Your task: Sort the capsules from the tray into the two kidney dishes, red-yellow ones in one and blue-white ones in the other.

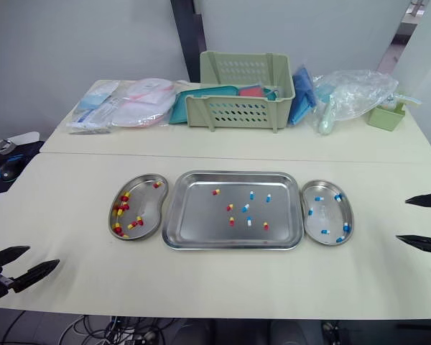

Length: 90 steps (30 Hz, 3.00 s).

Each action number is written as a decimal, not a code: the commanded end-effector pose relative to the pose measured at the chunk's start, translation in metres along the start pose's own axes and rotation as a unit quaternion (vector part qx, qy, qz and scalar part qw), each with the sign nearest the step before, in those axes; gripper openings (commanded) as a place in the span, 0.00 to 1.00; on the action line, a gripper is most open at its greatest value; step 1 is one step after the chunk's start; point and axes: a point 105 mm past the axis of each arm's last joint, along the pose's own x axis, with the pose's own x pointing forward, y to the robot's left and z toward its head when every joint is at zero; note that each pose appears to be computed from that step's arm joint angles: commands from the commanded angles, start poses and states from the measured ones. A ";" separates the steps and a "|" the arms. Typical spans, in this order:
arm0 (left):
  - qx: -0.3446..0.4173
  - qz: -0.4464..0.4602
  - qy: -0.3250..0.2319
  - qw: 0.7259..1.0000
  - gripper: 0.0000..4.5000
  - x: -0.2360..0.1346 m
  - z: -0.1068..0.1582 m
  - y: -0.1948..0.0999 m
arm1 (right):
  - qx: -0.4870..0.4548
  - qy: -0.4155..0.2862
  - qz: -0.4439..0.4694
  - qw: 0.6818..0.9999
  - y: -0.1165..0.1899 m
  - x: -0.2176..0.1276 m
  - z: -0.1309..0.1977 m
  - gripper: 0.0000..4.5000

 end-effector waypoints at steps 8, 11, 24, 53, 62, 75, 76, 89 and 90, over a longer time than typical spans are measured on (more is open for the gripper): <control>0.019 0.016 -0.018 1.000 0.99 -0.004 0.015 0.008 | -0.021 -0.015 0.000 1.000 0.008 0.003 0.010 1.00; 0.019 0.013 -0.018 1.000 0.99 -0.001 0.012 0.004 | -0.012 -0.063 0.007 0.998 0.024 0.016 0.029 1.00; -0.003 0.011 -0.021 1.000 0.99 0.001 -0.005 -0.020 | 0.005 -0.225 0.049 0.973 0.139 0.095 0.089 1.00; 0.130 -0.142 -0.090 0.977 0.99 0.027 0.068 -0.081 | 0.055 -0.284 -0.027 0.957 0.171 0.155 0.082 1.00; 0.143 -0.238 -0.165 0.946 0.99 0.068 0.134 -0.123 | 0.061 -0.287 -0.038 0.955 0.165 0.152 0.090 1.00; 0.149 -0.305 -0.199 0.919 0.64 0.118 0.154 -0.167 | 0.073 -0.289 -0.054 0.953 0.163 0.153 0.092 1.00; 0.151 -0.306 -0.200 0.919 0.64 0.124 0.154 -0.171 | 0.074 -0.289 -0.055 0.953 0.163 0.153 0.092 1.00; 0.177 -0.339 -0.154 0.911 0.64 0.183 0.173 -0.203 | 0.080 -0.291 -0.060 0.951 0.165 0.155 0.095 1.00; 0.178 -0.340 -0.152 0.911 0.64 0.186 0.175 -0.203 | 0.081 -0.291 -0.060 0.951 0.165 0.155 0.095 1.00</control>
